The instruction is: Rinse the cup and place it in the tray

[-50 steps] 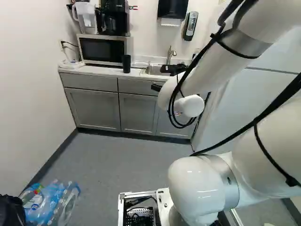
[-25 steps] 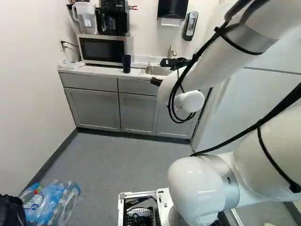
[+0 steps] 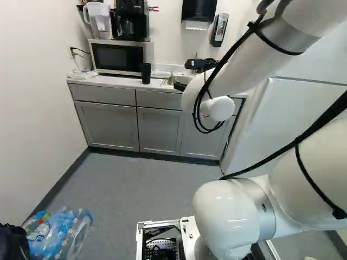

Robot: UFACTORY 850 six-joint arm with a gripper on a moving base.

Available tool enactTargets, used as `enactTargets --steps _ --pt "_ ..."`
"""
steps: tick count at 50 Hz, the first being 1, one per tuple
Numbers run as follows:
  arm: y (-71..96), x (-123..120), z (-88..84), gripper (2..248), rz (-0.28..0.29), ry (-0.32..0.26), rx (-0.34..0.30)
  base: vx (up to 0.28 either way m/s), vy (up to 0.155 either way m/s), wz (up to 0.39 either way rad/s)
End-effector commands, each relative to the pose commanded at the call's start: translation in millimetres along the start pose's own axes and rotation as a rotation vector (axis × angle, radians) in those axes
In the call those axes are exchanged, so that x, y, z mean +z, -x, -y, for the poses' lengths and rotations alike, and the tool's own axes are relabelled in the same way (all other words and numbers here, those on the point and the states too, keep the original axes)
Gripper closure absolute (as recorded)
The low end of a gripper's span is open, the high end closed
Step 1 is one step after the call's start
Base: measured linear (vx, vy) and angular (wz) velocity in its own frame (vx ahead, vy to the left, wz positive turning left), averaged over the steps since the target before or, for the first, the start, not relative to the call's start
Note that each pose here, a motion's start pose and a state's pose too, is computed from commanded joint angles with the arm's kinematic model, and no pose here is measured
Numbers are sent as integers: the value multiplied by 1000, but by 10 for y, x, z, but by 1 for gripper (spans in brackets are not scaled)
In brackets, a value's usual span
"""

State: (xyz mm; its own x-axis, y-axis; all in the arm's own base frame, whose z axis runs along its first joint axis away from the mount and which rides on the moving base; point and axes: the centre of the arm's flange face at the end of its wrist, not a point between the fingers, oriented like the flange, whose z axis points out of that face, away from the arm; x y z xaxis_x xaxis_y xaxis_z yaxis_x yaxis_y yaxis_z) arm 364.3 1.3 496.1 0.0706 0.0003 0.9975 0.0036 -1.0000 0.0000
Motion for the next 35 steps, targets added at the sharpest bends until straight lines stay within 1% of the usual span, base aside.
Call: enactTargets --steps 24,35 --pt "-266 133 38 3 -50 -10 0 0 0 0" --pt "-368 166 62 3 -54 -16 -1 0 0 0"
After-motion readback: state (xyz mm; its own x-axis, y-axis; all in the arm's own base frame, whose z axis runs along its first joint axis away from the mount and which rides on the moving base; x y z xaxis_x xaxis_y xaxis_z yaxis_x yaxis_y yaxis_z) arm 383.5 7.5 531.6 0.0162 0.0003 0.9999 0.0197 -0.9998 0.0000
